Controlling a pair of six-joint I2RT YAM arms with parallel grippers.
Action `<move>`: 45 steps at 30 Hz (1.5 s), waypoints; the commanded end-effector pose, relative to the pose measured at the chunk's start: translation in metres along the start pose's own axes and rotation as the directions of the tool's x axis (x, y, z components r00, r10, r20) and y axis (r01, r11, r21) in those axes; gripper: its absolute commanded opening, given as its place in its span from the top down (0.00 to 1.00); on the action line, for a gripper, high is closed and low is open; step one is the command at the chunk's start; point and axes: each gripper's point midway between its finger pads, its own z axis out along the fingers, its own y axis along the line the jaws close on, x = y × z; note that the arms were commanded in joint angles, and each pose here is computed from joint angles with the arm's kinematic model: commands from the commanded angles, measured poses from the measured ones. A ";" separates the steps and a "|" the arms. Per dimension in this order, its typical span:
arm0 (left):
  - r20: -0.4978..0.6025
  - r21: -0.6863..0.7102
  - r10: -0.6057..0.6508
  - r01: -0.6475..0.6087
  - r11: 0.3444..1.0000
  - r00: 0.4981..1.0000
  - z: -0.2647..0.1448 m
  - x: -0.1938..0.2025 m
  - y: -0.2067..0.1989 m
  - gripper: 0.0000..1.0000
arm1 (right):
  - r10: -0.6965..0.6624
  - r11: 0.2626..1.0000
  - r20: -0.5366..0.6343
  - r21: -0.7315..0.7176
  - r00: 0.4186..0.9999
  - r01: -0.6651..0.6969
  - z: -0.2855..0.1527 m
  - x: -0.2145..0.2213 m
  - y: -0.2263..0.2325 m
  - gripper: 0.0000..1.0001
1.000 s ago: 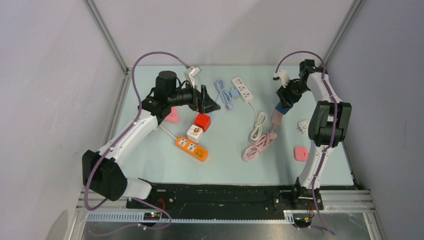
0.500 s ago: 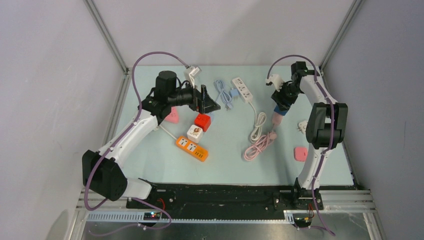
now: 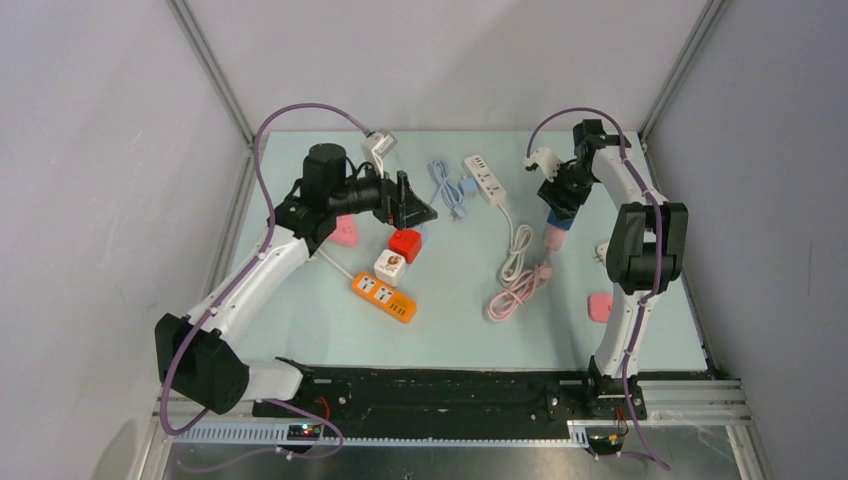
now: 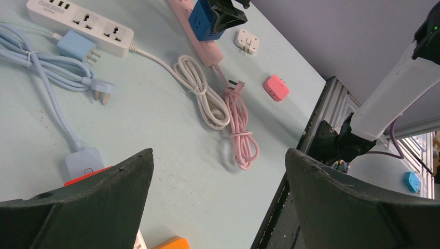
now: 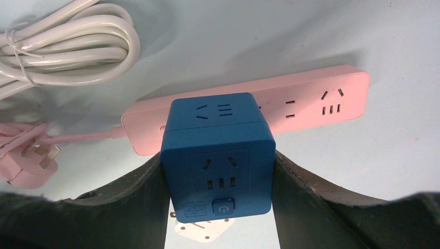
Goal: Insert the plug
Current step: Insert the plug into the socket.
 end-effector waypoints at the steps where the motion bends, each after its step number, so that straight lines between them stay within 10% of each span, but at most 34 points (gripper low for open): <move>1: 0.025 -0.012 0.043 -0.043 0.999 0.999 -0.009 -0.006 -0.001 0.00 | -0.005 0.983 -0.075 -0.186 0.997 -0.010 0.066 0.028 0.037 1.00; 27: 0.037 -0.033 0.062 -0.061 0.998 0.997 -0.009 -0.017 0.003 0.00 | 0.008 0.995 -0.088 -0.103 0.996 -0.017 0.080 0.034 0.025 0.98; 30: 0.037 -0.033 0.064 -0.063 0.997 0.997 -0.008 -0.018 0.004 0.00 | 0.034 0.994 -0.012 -0.102 0.999 -0.035 0.062 0.014 0.019 0.66; 31: 0.038 -0.033 0.066 -0.065 0.997 0.997 -0.008 -0.019 0.003 0.00 | 0.041 0.994 0.013 -0.099 0.999 -0.039 0.055 0.007 0.018 0.20; 33: 0.041 -0.036 0.067 -0.066 0.997 0.997 -0.009 -0.021 0.003 0.00 | 0.035 0.996 0.052 -0.078 0.998 -0.031 0.043 -0.004 0.012 0.03; 45: 0.051 -0.060 0.079 -0.076 0.995 0.996 -0.012 -0.022 0.006 0.00 | 0.065 0.976 0.329 0.178 0.942 -0.129 -0.052 -0.074 -0.028 0.01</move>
